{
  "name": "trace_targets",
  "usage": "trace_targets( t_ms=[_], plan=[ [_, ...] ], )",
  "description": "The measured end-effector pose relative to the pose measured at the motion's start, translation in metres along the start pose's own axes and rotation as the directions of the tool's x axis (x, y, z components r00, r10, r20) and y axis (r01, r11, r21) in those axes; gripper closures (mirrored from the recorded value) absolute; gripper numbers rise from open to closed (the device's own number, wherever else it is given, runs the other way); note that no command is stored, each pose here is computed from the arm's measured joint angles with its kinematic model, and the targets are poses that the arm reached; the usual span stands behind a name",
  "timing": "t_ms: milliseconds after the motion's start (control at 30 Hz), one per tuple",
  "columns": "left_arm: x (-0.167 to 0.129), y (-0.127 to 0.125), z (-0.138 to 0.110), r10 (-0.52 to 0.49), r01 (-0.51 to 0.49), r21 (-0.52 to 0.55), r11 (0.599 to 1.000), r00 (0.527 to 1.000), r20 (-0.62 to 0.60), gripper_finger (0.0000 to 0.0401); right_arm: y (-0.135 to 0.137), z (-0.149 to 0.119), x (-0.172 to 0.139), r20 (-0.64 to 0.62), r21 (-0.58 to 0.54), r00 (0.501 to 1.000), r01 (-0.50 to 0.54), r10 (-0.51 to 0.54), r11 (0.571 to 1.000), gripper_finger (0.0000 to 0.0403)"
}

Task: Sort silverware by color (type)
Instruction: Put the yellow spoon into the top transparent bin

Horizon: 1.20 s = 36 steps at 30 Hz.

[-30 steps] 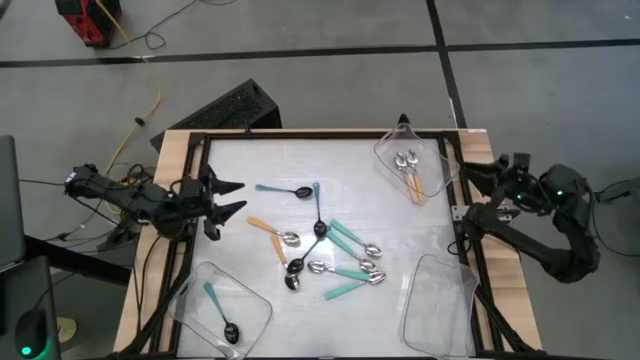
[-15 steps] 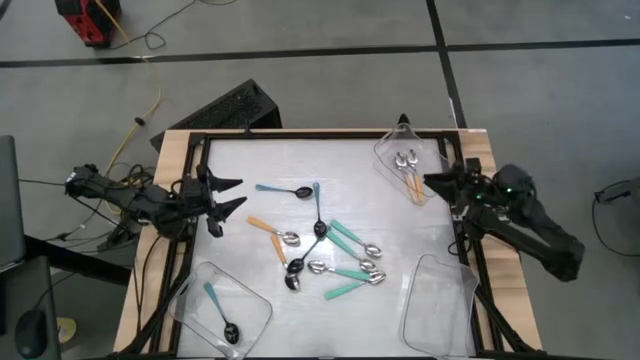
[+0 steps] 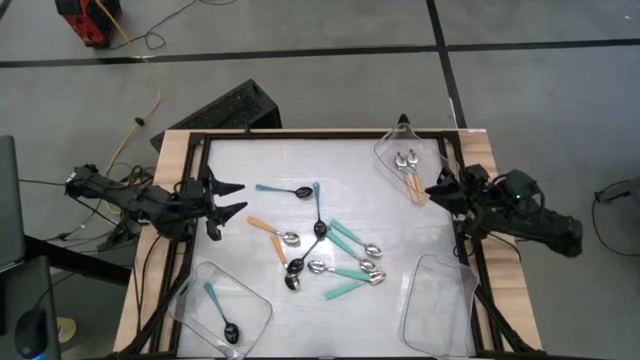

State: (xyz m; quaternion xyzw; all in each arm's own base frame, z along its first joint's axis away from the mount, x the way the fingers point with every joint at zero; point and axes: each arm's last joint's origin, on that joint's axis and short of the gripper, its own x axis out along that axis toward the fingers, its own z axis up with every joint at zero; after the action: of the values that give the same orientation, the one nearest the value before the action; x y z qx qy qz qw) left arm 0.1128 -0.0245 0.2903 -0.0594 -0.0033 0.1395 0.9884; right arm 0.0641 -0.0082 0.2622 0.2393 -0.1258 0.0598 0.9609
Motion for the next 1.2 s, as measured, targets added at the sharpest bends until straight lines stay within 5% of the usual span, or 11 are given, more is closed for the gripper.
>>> trace_targets(
  t_ms=[833, 1200],
  plan=[
    [-0.031, 0.024, 0.011, 0.040, -0.033, -0.067, 0.997, 0.994, 0.105, 0.0185, 0.014, -0.035, 0.059, -0.144, -0.080, 0.987, 0.054, -0.065, 0.995, 0.0251],
    [-0.034, 0.026, 0.009, 0.040, -0.035, -0.061, 0.998, 0.995, 0.090, 0.0185, 0.012, -0.067, 0.081, -0.204, -0.127, 0.941, 0.246, -0.268, 0.961, 0.0251]
  ],
)
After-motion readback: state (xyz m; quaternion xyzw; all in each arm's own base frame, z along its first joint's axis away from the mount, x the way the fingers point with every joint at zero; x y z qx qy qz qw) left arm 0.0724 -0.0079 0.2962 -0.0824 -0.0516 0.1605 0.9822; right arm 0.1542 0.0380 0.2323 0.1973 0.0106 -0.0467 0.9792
